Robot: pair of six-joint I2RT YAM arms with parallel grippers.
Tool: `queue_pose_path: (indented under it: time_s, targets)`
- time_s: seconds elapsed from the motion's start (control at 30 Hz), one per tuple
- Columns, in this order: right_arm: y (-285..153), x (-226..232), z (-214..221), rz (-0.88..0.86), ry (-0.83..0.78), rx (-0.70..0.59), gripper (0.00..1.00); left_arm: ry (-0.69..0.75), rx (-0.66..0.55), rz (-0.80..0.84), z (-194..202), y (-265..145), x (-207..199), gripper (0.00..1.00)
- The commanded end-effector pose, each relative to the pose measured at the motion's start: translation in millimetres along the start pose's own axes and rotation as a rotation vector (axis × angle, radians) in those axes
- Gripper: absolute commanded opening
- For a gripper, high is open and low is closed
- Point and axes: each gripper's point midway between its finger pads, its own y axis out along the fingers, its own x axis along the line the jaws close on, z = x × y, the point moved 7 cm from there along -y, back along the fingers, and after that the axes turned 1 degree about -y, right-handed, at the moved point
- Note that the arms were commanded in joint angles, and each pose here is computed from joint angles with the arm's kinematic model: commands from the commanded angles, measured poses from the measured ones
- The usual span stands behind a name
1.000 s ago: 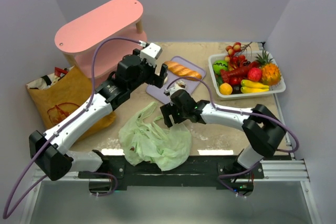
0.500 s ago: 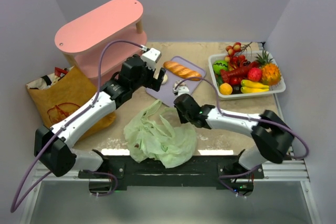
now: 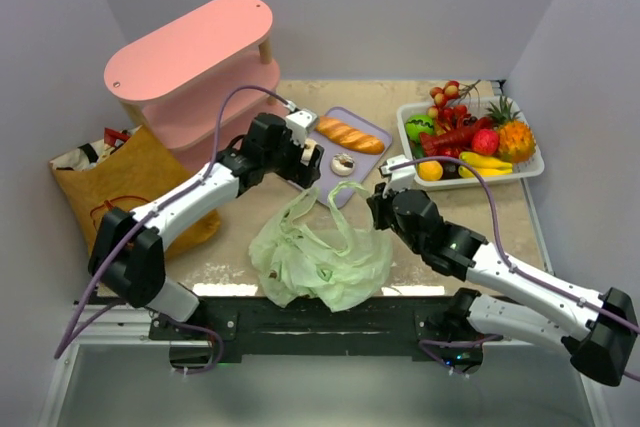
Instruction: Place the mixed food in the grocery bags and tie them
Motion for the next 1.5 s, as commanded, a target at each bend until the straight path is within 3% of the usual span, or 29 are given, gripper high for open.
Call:
queue_pose_path:
  time_s: [0.0,0.33,0.43,0.5,0.53,0.57,0.6,0.7,0.87,0.97,1.03,1.13,1.17,1.37,1.47]
  targets:
    - [-2.4,-3.1,0.2,-0.012,-0.016,-0.048,0.0,-0.067,0.083,0.125,22.7,28.1,-9.5,1.0]
    - [-2.9,-2.8,7.2,-0.03,-0.015,-0.04,0.0,-0.08,0.243,0.136,64.8,60.9,-10.8,1.0]
    - [-2.6,-2.7,7.2,-0.035,-0.015,-0.044,0.0,-0.09,0.273,0.16,72.9,69.0,-13.3,0.93]
    - [-2.2,-3.0,7.1,-0.031,-0.015,-0.045,0.0,-0.1,0.291,0.19,78.9,73.5,-16.4,0.67]
    - [-2.3,-3.7,6.6,-0.022,-0.015,-0.048,0.0,-0.104,0.294,0.218,79.8,74.0,-19.6,0.49]
    - [-2.6,-4.2,3.5,-0.014,-0.012,-0.056,0.0,-0.1,0.27,0.22,73.9,72.4,-20.2,0.06]
    - [-3.3,-5.2,1.1,-0.003,-0.009,-0.062,0.0,-0.089,0.239,0.2,67.3,69.1,-19.1,0.0]
    - [-4.9,-7.9,-10.9,0.025,-0.01,-0.097,0.0,-0.034,0.025,0.052,23.4,35.6,-7.2,0.0]
    - [-3.5,-8.5,-27.8,0.048,-0.003,-0.162,0.0,-0.003,-0.507,-0.147,-53.7,-84.0,1.8,0.0]
    - [-4.5,-6.0,-33.4,0.022,0.01,-0.206,0.0,0.007,-0.689,-0.162,-48.7,-130.4,0.8,0.0]
    - [-5.6,-5.1,-35.5,0.006,0.01,-0.228,0.0,0.021,-0.72,-0.128,-28.3,-142.3,-3.1,0.0]
    - [-4.5,-9.9,-30.7,0.049,0.017,-0.212,0.09,0.007,-0.716,-0.055,-2.9,-141.3,-9.9,0.0]
    - [-3.9,-12.3,-28.3,0.073,0.022,-0.203,0.23,0.001,-0.7,-0.023,3.4,-138.8,-13.3,0.0]
    - [-11.7,-13.4,-21.5,0.073,0.028,-0.112,0.71,-0.003,-0.558,0.055,27.7,-124.7,-21.8,0.0]
    - [-24.4,-8.3,-32.3,-0.011,0.016,-0.127,0.8,0.006,-0.592,0.006,25.0,-132.7,-17.1,0.0]
